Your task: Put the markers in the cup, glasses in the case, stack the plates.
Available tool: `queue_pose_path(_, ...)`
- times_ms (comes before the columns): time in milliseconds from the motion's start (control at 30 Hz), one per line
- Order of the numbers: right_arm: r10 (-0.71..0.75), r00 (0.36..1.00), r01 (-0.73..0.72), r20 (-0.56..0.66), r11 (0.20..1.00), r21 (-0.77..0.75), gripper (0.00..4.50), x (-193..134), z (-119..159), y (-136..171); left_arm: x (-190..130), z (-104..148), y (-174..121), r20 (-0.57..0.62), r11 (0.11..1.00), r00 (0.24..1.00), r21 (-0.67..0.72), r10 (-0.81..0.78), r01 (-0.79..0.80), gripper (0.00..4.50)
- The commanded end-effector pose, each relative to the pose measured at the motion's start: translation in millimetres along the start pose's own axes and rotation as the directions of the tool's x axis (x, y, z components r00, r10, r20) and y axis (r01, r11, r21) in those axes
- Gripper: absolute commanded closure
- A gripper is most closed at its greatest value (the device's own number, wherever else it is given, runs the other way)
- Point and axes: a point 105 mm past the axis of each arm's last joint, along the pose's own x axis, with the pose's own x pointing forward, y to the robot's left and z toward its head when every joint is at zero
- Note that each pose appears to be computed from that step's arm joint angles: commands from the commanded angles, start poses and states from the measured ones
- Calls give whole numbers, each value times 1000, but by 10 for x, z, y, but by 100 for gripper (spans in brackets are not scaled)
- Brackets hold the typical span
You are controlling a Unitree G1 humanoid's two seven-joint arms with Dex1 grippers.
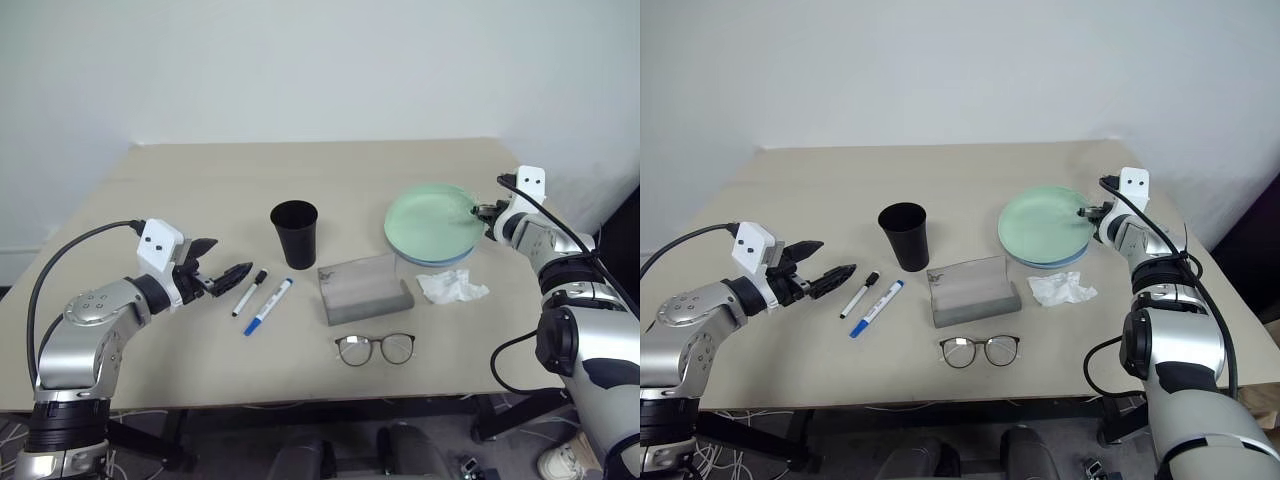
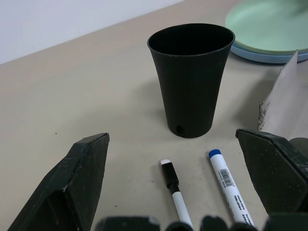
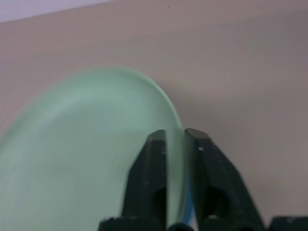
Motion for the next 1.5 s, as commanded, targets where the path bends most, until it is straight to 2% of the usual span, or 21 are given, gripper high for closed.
queue_pose_path(33, -4, 997, 9, 79, 998, -55, 245, -43, 276, -11, -36, 178, 18, 46, 999, 999, 53, 7, -10, 0)
queue_pose_path(100, 12, 996, -6, 85, 997, -74, 174, -57, 296, -11, -39, 178, 17, 46, 999, 999, 53, 9, -11, 0)
queue_pose_path(333, 267, 963, -256, 43, 950, -178, 174, -265, 325, 102, -62, 168, 14, 45, 999, 999, 49, 15, -18, 0)
queue_pose_path(467, 453, 890, -450, -49, 856, -254, 174, -542, 224, 225, -68, 163, 11, 44, 999, 999, 46, 16, -18, 0)
queue_pose_path(733, 565, 794, -606, -224, 707, -365, 174, -909, -103, 323, -65, 159, 6, 41, 999, 999, 42, 10, -12, 0)
queue_pose_path(900, 573, 755, -656, -320, 666, -356, 174, -964, -385, 371, -63, 154, 4, 39, 999, 999, 42, 9, -10, 0)
queue_pose_path(1000, 559, 758, -651, -336, 670, -356, 116, -936, -456, 368, -62, 153, 6, 38, 999, 999, 42, 9, -11, 0)
queue_pose_path(1100, 531, 768, -639, -358, 672, -375, 15, -900, -526, 351, -62, 153, 6, 38, 999, 999, 41, 10, -11, 0)
queue_pose_path(1133, 521, 772, -634, -364, 675, -377, 3, -882, -547, 344, -61, 152, 6, 38, 999, 999, 42, 10, -11, 0)
queue_pose_path(1500, 471, 780, -617, -412, 687, -383, 3, -781, -776, 268, -59, 153, 13, 39, 999, 999, 42, 13, -14, 0)
